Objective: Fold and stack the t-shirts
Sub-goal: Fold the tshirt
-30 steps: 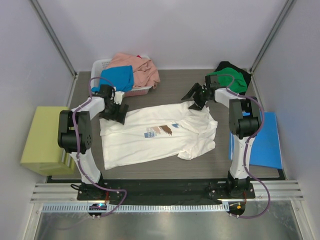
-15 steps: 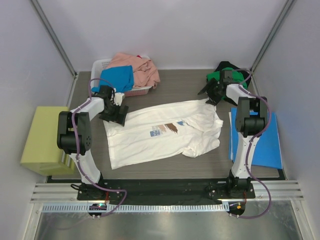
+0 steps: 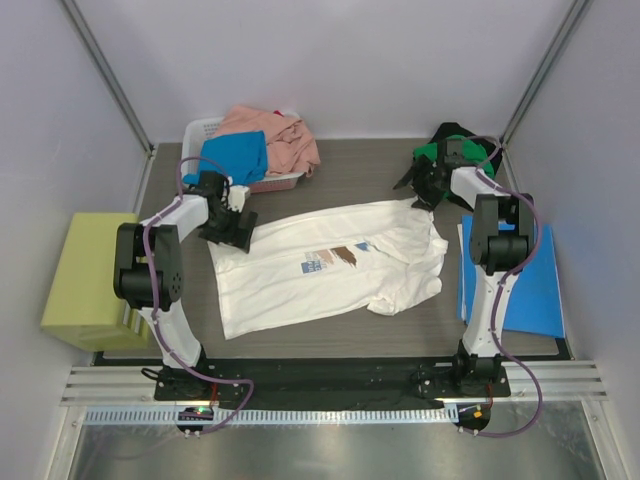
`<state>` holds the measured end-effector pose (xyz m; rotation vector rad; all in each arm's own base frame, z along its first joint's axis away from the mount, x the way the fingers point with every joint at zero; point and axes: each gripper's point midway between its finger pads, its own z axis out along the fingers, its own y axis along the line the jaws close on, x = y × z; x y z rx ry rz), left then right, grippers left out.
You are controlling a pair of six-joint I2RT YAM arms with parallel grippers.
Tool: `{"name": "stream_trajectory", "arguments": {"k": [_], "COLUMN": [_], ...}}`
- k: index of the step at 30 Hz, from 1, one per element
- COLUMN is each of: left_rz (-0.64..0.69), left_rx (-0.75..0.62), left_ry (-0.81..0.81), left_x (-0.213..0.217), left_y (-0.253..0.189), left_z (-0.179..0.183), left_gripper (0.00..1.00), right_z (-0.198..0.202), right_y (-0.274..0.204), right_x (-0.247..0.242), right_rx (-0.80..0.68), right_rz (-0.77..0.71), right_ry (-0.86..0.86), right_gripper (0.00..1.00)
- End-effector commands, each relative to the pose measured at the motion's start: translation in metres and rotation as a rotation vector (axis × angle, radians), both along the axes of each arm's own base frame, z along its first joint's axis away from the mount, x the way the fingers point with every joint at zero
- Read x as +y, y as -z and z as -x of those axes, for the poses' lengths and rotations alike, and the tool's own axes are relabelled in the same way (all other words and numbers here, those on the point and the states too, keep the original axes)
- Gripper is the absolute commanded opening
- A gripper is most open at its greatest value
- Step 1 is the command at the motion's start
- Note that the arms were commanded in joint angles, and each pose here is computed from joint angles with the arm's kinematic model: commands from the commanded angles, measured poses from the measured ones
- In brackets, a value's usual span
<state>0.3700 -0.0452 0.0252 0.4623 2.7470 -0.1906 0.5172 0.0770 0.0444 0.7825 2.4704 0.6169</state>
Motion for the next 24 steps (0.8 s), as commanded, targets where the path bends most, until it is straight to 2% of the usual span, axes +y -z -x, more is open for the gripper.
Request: {"name": "stream_trajectory", "arguments": {"k": [1, 4, 5, 10, 14, 17, 19, 24], "left_rz": [-0.032, -0.073, -0.069, -0.051, -0.058, -0.042, -0.027, -0.018], "left_rx": [0.000, -0.026, 0.010, 0.016, -0.064, -0.075, -0.082, -0.087], "left_ry": [-0.012, -0.020, -0.032, -0.114, -0.116, -0.121, -0.103, -0.039], "left_x": [0.010, 0.022, 0.025, 0.052, 0.056, 0.051, 0.044, 0.033], "left_y": [-0.008, -0.005, 0.007, 0.010, -0.015, -0.030, -0.041, -0.062], "left_z": [0.009, 0.000, -0.001, -0.047, -0.092, -0.109, -0.109, -0.073], "left_gripper": [1.00, 1.00, 1.00, 1.00, 1.00, 1.00, 1.00, 1.00], "right_z": [0.016, 0.027, 0.028, 0.053, 0.065, 0.070, 0.068, 0.057], "right_y": [-0.035, -0.045, -0.049, -0.048, -0.043, -0.034, -0.030, -0.039], "right_x": [0.018, 0.026, 0.029, 0.041, 0.045, 0.047, 0.046, 0.045], "right_rx": [-0.034, -0.045, -0.061, -0.050, -0.039, -0.022, -0.017, -0.045], "right_rz": [-0.002, -0.027, -0.036, -0.045, -0.043, -0.045, -0.042, -0.027], "right_ry": [-0.046, -0.054, -0.059, -0.084, -0.095, -0.098, -0.094, -0.087], "right_gripper": [0.81, 0.81, 0.81, 0.81, 0.81, 0.82, 0.82, 0.82]}}
